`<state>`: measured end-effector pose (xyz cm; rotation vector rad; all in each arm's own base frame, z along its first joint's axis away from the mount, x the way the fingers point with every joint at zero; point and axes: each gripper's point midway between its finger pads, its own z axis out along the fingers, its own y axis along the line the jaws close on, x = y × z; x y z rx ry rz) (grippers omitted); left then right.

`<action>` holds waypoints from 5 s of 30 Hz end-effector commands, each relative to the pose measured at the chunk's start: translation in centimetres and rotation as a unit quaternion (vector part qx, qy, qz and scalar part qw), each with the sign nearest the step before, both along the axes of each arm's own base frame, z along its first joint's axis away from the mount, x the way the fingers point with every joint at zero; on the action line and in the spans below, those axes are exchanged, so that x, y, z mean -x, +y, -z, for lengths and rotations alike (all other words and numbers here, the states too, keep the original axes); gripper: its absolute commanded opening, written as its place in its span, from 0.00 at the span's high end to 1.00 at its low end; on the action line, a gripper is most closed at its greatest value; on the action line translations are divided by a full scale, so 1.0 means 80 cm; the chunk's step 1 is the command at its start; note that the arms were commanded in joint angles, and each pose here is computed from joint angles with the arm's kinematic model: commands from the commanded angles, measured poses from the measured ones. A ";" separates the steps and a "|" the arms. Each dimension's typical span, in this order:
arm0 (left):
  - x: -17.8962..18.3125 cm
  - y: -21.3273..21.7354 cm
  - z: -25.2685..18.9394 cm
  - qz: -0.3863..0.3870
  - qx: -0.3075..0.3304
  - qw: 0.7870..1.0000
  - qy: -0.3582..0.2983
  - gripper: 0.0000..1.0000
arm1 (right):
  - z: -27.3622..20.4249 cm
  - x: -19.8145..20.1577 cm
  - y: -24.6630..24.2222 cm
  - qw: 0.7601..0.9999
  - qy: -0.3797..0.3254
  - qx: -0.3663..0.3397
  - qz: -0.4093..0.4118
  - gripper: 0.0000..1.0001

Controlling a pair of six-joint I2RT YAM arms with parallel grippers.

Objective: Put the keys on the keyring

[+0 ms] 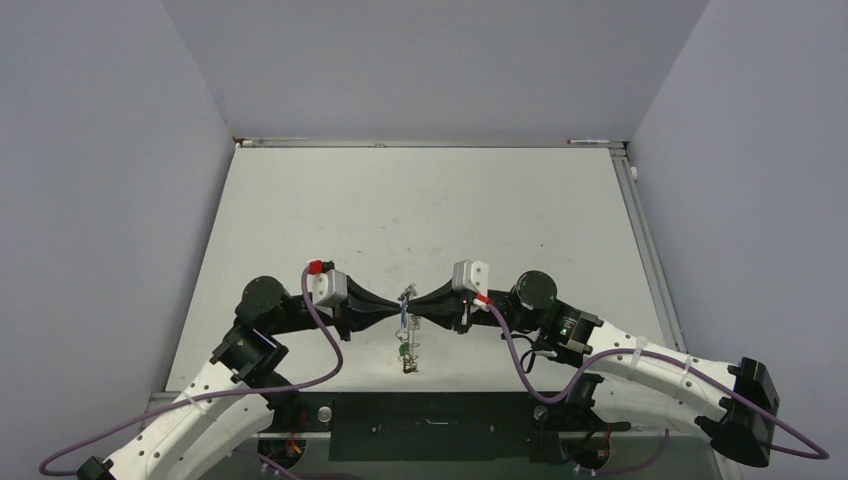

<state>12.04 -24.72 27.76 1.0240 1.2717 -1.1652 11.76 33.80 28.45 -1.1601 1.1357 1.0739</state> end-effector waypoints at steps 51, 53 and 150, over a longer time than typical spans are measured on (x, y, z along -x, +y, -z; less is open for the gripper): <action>0.002 0.007 -0.038 -0.012 0.054 0.997 -0.050 0.72 | -0.079 0.009 0.005 0.991 -0.017 -0.129 -0.030 0.95; 0.003 0.007 -0.038 -0.010 0.056 0.997 -0.051 0.74 | -0.080 0.009 0.006 0.991 -0.017 -0.130 -0.032 0.95; 0.005 -0.017 0.016 0.002 -0.051 0.998 -0.025 1.00 | 0.029 0.004 0.013 0.975 0.040 0.209 -0.063 0.72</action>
